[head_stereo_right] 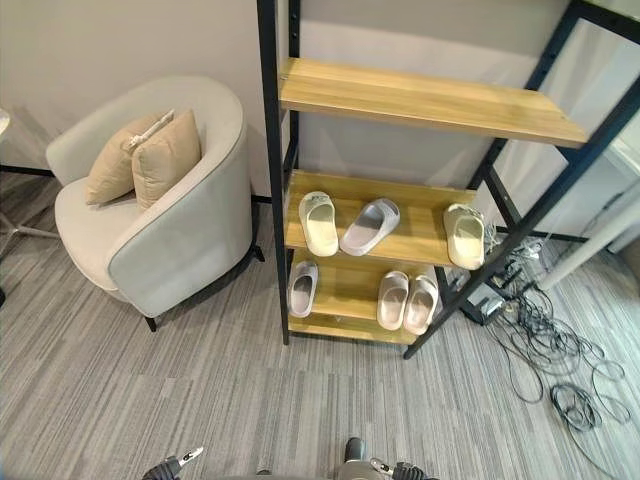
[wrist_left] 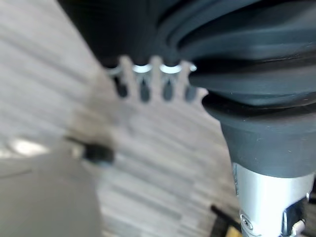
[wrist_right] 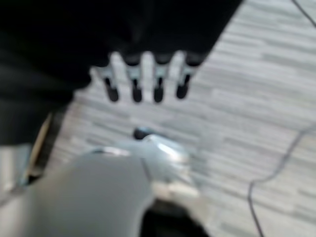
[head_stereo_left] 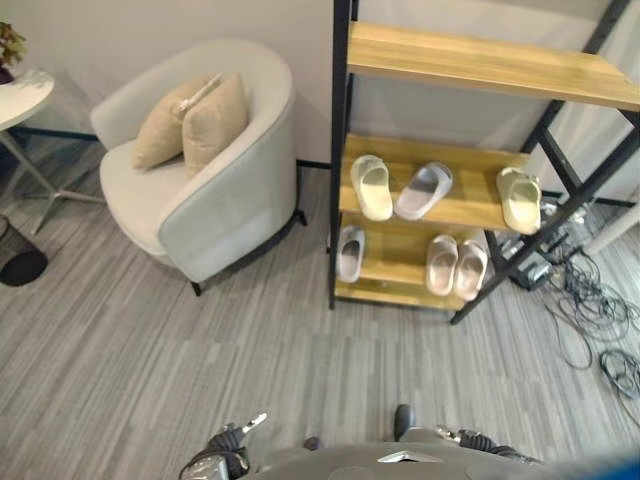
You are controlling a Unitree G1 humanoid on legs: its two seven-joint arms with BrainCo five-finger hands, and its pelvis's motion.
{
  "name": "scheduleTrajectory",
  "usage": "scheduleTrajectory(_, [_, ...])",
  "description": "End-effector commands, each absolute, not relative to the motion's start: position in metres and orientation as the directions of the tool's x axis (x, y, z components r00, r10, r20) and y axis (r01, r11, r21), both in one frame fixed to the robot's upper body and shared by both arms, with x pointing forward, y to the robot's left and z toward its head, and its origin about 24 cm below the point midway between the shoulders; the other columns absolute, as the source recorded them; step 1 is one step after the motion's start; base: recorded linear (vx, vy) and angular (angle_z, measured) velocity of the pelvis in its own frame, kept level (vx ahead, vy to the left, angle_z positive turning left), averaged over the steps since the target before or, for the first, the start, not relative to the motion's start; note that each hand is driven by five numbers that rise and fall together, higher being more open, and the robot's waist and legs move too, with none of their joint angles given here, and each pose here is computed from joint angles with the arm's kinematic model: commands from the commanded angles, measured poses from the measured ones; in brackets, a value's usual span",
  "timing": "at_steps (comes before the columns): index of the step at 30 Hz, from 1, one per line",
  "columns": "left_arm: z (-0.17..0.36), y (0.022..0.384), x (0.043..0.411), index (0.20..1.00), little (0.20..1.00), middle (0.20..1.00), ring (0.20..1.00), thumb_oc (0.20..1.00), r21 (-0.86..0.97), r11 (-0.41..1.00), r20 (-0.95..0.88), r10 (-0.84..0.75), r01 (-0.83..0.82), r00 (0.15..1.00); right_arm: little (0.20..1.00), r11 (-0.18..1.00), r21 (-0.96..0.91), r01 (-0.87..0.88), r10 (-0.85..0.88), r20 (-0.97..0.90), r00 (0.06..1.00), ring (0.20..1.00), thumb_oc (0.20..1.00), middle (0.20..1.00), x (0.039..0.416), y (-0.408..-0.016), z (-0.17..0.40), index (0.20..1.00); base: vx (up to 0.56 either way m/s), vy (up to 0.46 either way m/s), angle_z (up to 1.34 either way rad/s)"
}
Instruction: Arrange the slippers neatly on the shoe rack.
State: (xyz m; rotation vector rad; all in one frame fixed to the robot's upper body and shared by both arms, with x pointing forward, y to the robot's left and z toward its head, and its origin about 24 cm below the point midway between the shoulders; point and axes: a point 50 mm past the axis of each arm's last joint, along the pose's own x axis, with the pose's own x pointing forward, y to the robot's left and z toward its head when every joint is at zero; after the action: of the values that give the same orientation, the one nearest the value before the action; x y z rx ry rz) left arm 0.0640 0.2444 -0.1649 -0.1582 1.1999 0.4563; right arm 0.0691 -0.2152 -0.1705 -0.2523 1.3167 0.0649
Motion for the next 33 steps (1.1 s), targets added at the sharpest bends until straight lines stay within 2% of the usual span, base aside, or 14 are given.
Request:
scheduleTrajectory(1, [-0.158, 0.251, 0.089, 1.0, 1.0, 1.0, 1.0, 1.0, 0.112, 0.916, -0.891, 0.264, -0.384, 0.37, 1.0, 0.954, -0.179, -0.242, -0.134, -0.972, 0.191, 1.0, 1.0, 1.0, 0.053, -0.231, -0.17, 1.0, 0.15, -0.234, 0.24])
scheduleTrajectory(7, [-0.162, 0.246, 0.076, 1.0, 1.0, 1.0, 1.0, 1.0, 0.099, 0.903, -0.909, 0.253, -0.419, 0.331, 1.0, 0.95, -0.196, -0.245, -0.153, -0.971, 0.182, 1.0, 1.0, 1.0, 0.048, -0.238, -0.169, 1.0, 0.13, -0.27, 0.22])
scheduleTrajectory(11, [-0.164, 0.24, 0.076, 1.0, 1.0, 1.0, 1.0, 1.0, 0.024, 0.802, -0.915, 0.259, -0.597, 0.311, 1.0, 0.955, -0.192, -0.227, -0.141, -0.965, 0.223, 1.0, 1.0, 1.0, 0.06, -0.233, -0.168, 1.0, 0.04, -0.269, 0.3])
scheduleTrajectory(17, [-0.168, 0.226, 0.074, 1.0, 1.0, 1.0, 1.0, 1.0, 0.014, 0.816, -0.926, 0.229, -0.578, 0.3, 1.0, 0.946, -0.209, -0.249, -0.161, -0.967, 0.197, 1.0, 1.0, 1.0, 0.054, -0.238, -0.168, 1.0, 0.07, -0.069, 0.37])
scheduleTrajectory(22, [-0.171, 0.223, 0.062, 1.0, 1.0, 1.0, 1.0, 1.0, 0.041, 0.823, -0.938, 0.228, -0.567, 0.263, 1.0, 0.937, -0.222, -0.271, -0.155, -0.957, 0.245, 1.0, 1.0, 1.0, 0.068, -0.234, -0.167, 1.0, 0.08, 0.091, -0.2])
scheduleTrajectory(30, [-0.166, 0.237, 0.068, 1.0, 1.0, 1.0, 1.0, 1.0, 0.079, 0.847, -0.92, 0.265, -0.526, 0.288, 1.0, 0.935, -0.217, -0.28, -0.143, -0.955, 0.259, 1.0, 1.0, 1.0, 0.072, -0.228, -0.168, 1.0, 0.08, 0.134, -0.25])
scheduleTrajectory(33, [-0.165, 0.242, 0.068, 1.0, 1.0, 1.0, 1.0, 1.0, 0.108, 0.861, -0.914, 0.283, -0.497, 0.291, 1.0, 0.926, -0.249, -0.283, -0.158, -0.938, 0.308, 1.0, 1.0, 1.0, 0.083, -0.229, -0.165, 1.0, 0.02, 0.106, -0.14])
